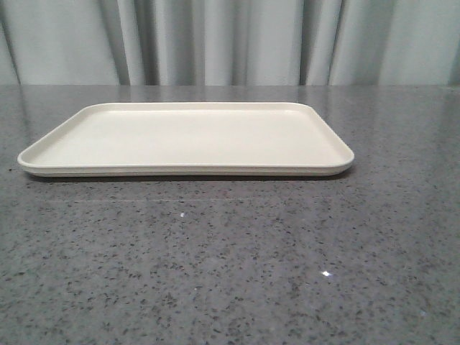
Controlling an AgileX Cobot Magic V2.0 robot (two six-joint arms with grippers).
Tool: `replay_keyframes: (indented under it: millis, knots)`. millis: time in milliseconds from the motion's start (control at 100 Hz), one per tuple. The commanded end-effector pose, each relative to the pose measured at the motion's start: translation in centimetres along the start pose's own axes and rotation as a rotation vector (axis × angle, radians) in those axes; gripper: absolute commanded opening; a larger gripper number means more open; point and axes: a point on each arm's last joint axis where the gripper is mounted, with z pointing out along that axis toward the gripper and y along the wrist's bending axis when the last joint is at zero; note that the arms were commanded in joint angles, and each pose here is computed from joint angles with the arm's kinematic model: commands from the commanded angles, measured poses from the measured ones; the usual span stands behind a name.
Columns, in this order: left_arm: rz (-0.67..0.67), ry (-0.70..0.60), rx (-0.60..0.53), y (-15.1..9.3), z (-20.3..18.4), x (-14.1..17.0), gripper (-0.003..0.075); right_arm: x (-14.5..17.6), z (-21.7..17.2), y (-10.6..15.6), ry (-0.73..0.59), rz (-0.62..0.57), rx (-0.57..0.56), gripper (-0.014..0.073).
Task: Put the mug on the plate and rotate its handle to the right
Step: 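Lower the left gripper into the white mug and grip its rim, then carry the mug over the tray and lower it onto the tray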
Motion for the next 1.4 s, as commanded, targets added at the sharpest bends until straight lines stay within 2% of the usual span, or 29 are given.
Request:
replay_keyframes:
  millis: [0,570,960,1030,1100,1270,1390]
  knots:
    - [0.001,-0.016,-0.020,0.3,-0.4,0.1,0.0407,-1.2,0.0,-0.3,-0.077,-0.010,0.028,0.0279]
    - [0.018,0.097,0.002,-0.5,2.3,1.9,0.0407,-1.2,0.0,-0.3,-0.077,-0.010,0.028,0.0279]
    - [0.018,0.081,0.004,-0.5,2.4,1.8,0.0395,-1.1,0.0,-0.3,-0.075,-0.010,0.028,0.0279]
    - [0.018,0.076,0.004,-0.5,2.5,1.7,0.0348,-1.1,0.0,-0.3,-0.072,-0.010,0.026,0.0279]
    - [0.020,0.085,0.004,-0.6,2.8,1.6,0.0265,-1.1,0.0,-0.3,-0.066,-0.009,0.024,0.0279]
    - [0.031,0.097,0.007,-0.9,4.0,0.8,-0.0022,-1.0,0.0,-0.3,-0.060,-0.009,0.022,0.0279]
    - [0.035,0.100,0.009,-1.0,4.4,0.5,-0.0017,-1.0,0.0,-0.2,-0.055,-0.009,0.020,0.0279]
